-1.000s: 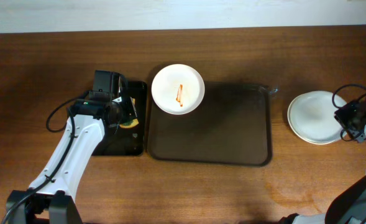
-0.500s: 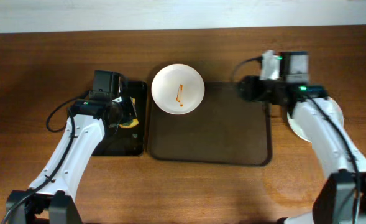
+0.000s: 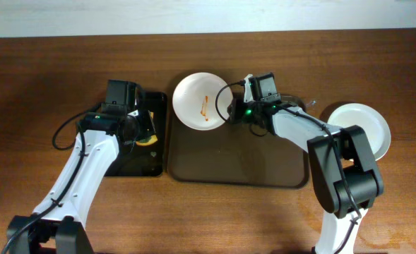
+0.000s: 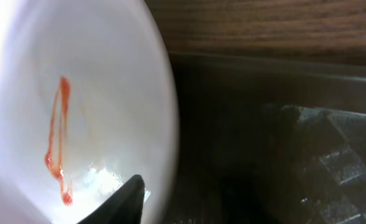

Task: Clean dirty plates on tray and stack at the side
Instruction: 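Reach the right gripper to the rim of the last plate, then scrub the last plate with the left-held sponge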

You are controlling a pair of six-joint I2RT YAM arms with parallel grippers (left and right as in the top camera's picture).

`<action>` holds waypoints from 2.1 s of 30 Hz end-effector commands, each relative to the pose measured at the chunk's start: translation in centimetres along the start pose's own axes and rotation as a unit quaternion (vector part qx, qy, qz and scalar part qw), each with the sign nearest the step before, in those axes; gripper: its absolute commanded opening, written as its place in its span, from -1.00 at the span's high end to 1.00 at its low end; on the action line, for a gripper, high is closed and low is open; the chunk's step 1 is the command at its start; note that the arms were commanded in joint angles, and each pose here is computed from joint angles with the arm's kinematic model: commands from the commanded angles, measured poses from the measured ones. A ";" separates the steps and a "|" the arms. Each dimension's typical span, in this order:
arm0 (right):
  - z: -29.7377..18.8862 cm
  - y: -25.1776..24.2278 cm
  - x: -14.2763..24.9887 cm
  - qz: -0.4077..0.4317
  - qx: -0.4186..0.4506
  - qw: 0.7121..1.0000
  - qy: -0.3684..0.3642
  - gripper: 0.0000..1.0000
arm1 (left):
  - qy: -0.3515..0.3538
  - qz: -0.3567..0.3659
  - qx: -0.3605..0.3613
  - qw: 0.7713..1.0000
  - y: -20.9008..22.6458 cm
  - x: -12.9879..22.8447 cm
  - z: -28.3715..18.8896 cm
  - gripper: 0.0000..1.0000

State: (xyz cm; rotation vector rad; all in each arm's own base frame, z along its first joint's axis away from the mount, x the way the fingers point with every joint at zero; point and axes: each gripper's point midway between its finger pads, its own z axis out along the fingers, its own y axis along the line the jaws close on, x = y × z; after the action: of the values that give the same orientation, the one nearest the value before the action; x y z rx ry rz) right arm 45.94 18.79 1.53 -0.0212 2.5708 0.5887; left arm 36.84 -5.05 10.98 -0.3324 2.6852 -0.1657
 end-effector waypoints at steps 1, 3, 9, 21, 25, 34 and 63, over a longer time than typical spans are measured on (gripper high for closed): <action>0.5 0.4 0.2 0.004 0.001 1.000 0.001 0.42 | -0.010 0.007 0.001 1.000 0.0 -0.4 -0.5 1.00; 0.4 0.3 0.7 0.007 0.004 1.000 0.012 0.70 | -0.010 0.007 0.001 1.000 0.0 -0.4 -0.5 1.00; -3.0 0.2 3.1 0.017 0.028 0.997 0.075 0.92 | 0.006 0.008 0.053 0.999 -1.8 0.1 -0.6 1.00; -6.2 -0.5 7.3 0.041 0.064 0.984 0.163 0.92 | 0.109 0.064 0.287 0.950 -15.9 5.9 1.9 1.00; -6.4 -0.7 7.7 0.044 0.068 0.982 0.172 0.92 | 0.170 0.040 0.327 0.929 -19.4 9.1 5.0 1.00; -6.5 -0.7 7.8 0.044 0.069 0.981 0.175 0.92 | 0.239 0.018 0.336 0.911 -21.4 13.2 7.7 1.00; -11.4 -0.3 1.6 -0.024 0.126 0.987 0.092 0.92 | 0.001 0.016 0.005 1.000 -2.6 1.0 0.8 1.00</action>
State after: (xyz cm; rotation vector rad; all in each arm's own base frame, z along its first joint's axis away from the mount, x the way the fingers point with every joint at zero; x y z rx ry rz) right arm 36.87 14.99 3.95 -0.0207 2.9620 0.3626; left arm 36.20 -11.88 10.12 -0.2034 2.7163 -0.3344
